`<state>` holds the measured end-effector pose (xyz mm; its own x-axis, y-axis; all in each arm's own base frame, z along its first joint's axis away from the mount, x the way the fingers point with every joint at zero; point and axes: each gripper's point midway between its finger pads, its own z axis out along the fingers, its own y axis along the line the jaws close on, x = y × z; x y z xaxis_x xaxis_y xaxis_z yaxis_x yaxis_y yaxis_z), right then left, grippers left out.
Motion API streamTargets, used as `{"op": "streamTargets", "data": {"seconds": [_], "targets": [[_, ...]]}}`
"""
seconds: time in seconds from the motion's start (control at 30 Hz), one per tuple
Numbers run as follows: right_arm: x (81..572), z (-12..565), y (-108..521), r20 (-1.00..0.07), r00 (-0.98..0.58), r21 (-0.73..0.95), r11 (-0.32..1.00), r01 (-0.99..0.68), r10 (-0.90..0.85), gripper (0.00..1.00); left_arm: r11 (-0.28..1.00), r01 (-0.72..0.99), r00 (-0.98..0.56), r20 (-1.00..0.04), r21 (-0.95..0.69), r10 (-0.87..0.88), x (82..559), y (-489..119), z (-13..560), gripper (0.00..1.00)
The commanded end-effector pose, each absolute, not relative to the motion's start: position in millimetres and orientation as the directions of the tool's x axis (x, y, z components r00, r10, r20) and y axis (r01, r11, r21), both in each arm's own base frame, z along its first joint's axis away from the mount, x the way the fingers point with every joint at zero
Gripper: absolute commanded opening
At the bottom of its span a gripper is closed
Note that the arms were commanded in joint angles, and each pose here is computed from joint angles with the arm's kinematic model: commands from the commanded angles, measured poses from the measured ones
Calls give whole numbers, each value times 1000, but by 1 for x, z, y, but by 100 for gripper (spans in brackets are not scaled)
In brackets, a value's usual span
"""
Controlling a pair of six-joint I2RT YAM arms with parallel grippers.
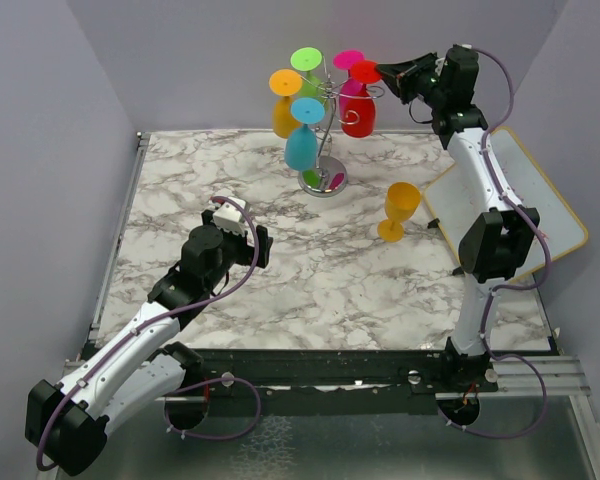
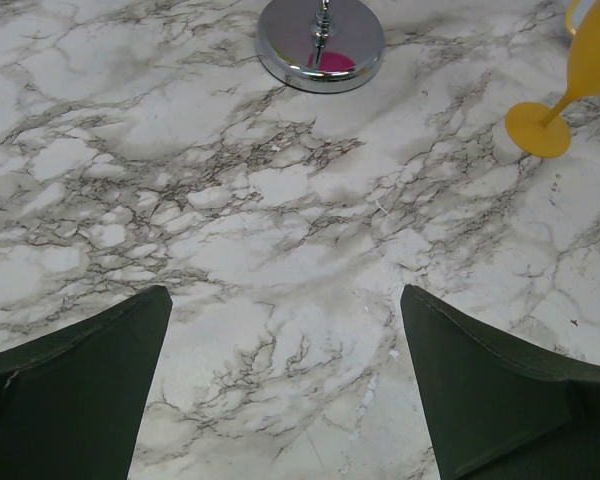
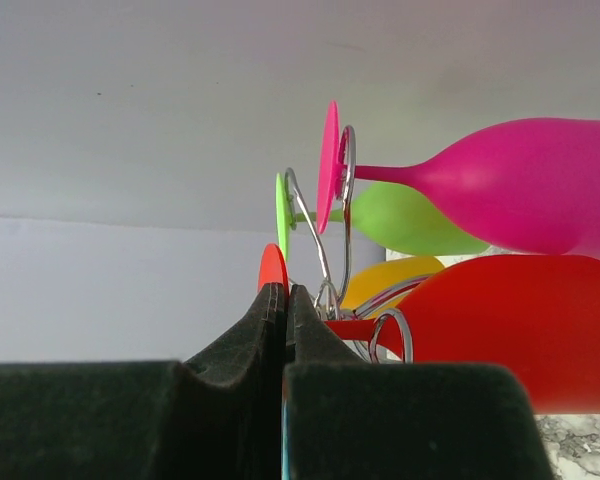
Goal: Take the wine glass off the wine glass rack
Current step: Pick up the wine glass from the wine rack.
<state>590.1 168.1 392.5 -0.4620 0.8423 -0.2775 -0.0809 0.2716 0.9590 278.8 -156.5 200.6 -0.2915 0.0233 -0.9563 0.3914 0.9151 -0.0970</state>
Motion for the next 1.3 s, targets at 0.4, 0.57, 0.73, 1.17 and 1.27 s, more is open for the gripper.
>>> {"op": "streamTargets", "data": {"seconds": [0.4,0.57,0.73,1.17,1.27], "targets": [[602,401,154,-343,-369,939,327,-108,864,1,923,374,-291,-956,-85,29,280,-152,201,99],[600,408,148,-354,-336,935,332,-122,873,1,925,371,-287,-957,-84,28,280,-151,202,99],[593,411,128,-384,-265,923,371,-102,884,1,925,371,-286,-958,-84,28,280,-150,202,99],[569,416,105,-409,-232,912,394,-111,882,1,921,379,-286,-958,-91,23,279,-152,203,99],[561,419,104,-416,-237,909,396,-127,878,1,920,381,-291,-956,-93,24,279,-153,201,99]]}}
